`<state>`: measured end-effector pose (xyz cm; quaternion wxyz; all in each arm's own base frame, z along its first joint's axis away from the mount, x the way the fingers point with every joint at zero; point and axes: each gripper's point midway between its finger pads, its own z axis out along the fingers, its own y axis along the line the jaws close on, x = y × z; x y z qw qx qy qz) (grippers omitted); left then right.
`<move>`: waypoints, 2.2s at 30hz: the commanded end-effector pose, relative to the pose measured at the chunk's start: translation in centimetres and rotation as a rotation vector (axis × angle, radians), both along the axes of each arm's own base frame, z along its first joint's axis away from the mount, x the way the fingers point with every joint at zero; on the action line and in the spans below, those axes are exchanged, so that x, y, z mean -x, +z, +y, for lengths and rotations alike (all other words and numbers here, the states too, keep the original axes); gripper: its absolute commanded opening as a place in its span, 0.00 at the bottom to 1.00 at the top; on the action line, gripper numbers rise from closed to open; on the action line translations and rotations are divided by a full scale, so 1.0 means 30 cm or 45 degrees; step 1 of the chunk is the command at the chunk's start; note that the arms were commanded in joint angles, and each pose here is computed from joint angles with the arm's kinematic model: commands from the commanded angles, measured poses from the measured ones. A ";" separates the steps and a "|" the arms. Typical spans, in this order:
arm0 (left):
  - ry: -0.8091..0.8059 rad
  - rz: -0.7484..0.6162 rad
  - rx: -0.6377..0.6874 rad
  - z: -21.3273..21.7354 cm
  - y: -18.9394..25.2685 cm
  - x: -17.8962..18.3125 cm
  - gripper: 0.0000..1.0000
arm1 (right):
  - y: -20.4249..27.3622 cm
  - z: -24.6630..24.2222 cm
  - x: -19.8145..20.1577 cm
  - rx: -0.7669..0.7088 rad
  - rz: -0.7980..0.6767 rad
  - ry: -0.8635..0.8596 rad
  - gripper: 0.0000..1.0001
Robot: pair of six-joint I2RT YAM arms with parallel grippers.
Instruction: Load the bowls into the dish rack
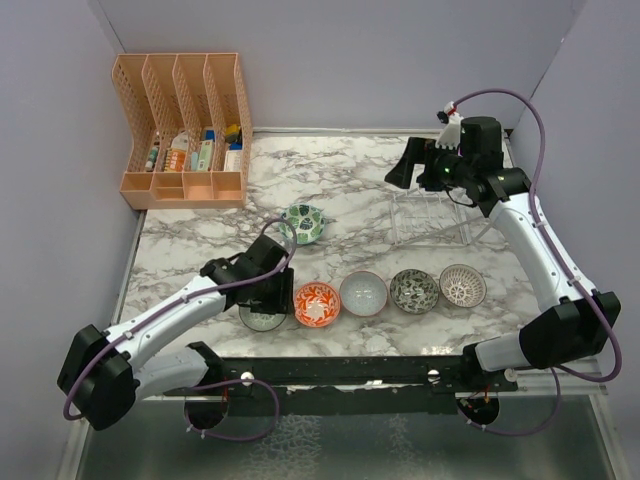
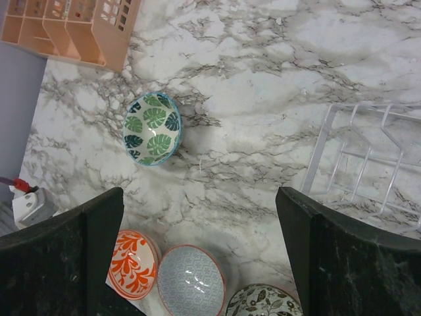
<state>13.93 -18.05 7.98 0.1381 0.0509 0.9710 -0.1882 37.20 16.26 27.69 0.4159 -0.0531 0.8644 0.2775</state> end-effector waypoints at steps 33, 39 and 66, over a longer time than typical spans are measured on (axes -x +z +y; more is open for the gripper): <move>0.120 0.081 -0.376 0.138 -0.147 0.095 0.15 | 0.117 -0.023 -0.007 0.027 -0.153 -0.020 1.00; 0.148 0.019 -0.408 0.136 -0.113 0.058 0.00 | 0.127 -0.035 -0.001 0.040 -0.171 -0.038 1.00; 0.159 -0.530 -0.231 -0.088 0.401 -0.322 0.00 | 0.170 -0.051 -0.005 0.032 -0.213 -0.082 1.00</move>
